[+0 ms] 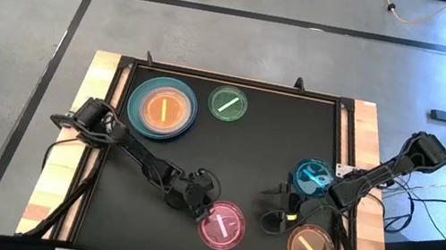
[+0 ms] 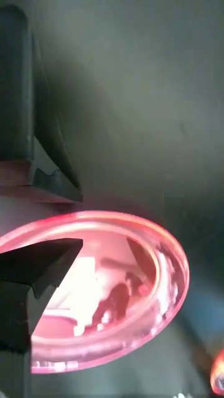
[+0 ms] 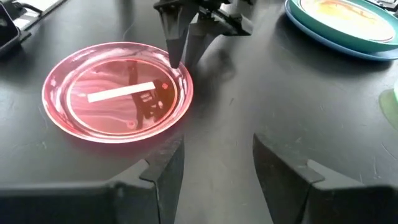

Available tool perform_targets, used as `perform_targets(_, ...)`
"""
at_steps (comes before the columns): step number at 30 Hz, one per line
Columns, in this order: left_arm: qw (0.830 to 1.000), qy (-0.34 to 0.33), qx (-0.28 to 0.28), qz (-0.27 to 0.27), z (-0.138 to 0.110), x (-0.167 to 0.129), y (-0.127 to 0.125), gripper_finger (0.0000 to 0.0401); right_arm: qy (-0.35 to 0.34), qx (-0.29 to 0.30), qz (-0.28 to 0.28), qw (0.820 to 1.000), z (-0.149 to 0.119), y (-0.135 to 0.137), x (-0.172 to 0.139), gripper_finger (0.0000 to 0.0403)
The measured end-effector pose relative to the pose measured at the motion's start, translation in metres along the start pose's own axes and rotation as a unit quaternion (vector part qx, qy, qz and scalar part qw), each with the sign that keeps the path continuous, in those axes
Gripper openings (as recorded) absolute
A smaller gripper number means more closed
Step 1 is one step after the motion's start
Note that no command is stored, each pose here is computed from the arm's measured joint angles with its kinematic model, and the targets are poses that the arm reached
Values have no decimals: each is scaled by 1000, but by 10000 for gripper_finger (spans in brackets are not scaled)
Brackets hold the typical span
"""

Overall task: Stack plastic plates
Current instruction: Stack the transparent red plate on top of the transparent orange plate on the table

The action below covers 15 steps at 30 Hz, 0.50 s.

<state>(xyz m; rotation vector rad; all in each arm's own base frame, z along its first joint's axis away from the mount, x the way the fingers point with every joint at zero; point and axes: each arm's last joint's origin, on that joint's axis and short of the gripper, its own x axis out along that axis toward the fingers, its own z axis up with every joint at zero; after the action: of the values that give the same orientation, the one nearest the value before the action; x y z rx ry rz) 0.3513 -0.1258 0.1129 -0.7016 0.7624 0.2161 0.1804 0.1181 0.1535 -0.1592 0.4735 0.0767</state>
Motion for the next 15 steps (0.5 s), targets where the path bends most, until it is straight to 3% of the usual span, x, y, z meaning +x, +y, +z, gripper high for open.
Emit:
perform_targets(9, 999, 4, 32, -12, -3, 6, 1, 95, 13, -5, -11, 1000, -3, -1, 0, 184)
perform_targets(15, 999, -3, 52, -8, -2, 6, 1, 61, 9, -1, -20, 1000, -2, -1, 0, 184)
